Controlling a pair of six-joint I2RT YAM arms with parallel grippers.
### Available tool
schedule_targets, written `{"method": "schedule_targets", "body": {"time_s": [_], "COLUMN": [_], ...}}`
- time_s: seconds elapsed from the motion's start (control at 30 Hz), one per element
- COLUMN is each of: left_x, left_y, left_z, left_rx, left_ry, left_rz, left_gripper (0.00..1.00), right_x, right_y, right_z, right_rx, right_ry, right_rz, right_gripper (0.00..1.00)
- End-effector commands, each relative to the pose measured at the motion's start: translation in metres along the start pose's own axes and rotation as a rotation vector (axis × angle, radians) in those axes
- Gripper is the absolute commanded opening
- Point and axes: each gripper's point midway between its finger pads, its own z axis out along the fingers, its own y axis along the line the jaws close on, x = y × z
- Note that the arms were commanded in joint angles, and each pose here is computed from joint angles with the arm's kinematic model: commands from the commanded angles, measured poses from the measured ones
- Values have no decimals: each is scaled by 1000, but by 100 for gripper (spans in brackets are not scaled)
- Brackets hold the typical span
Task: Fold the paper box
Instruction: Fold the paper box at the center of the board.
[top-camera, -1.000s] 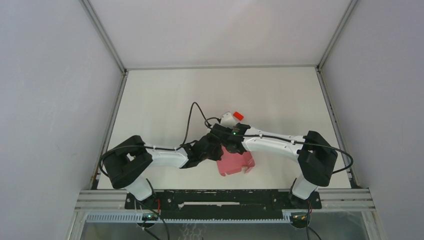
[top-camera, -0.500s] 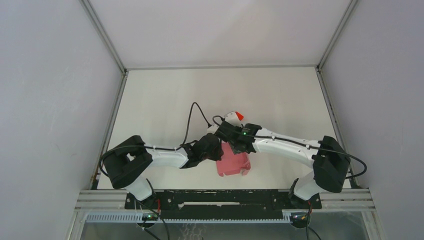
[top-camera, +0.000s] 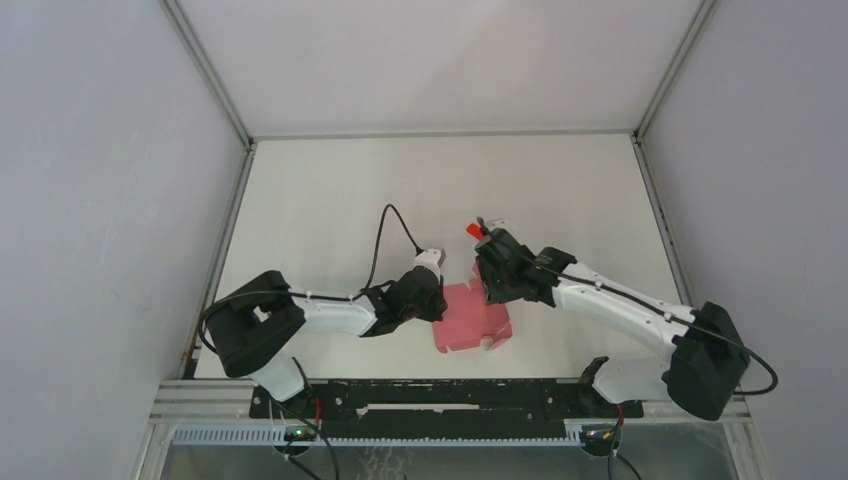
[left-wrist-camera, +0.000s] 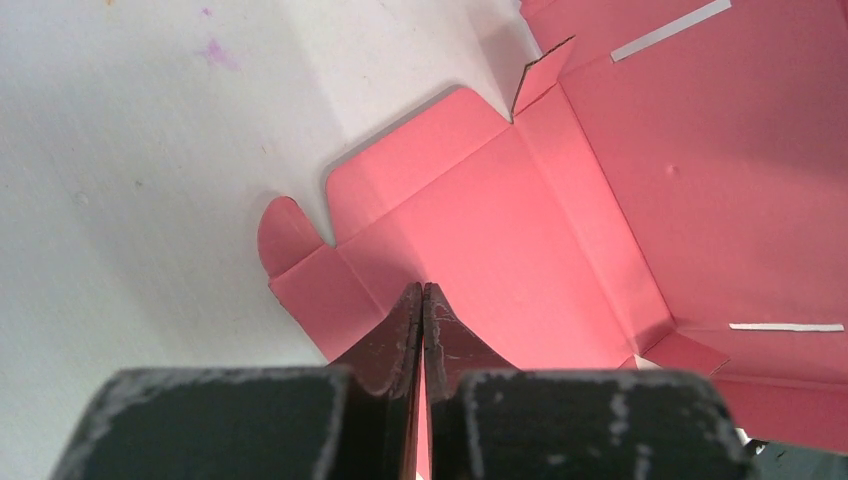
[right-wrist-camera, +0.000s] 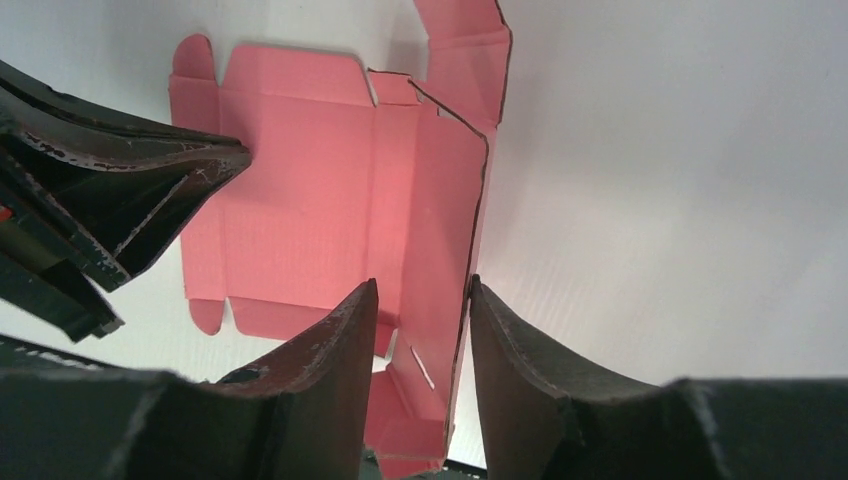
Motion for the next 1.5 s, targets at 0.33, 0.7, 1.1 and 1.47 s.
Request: {"method": "schedule_targets", "body": {"time_s": [0.33,0.7,1.1,1.47], "left_x": [39,41,41,42], "left_y": [22,23,23,22], "left_z": [2,3,4,5], "left_rx": [-53,-54,-56,-52], "left_ry": [129,134,135,139], "left_rz": [45,44,44,44], "left_gripper": [6,6,6,6], "right_x": [-15,-4,5,6], "right_y": [-51,-92,-85,-73], "right_z": [-15,7,29,23], "right_rx": [-108,25,26,1], "right_ry": [-135,-127,-53,-53], "right_rz": [287,398,361,318], "right_gripper": [38,3,1,1]}}
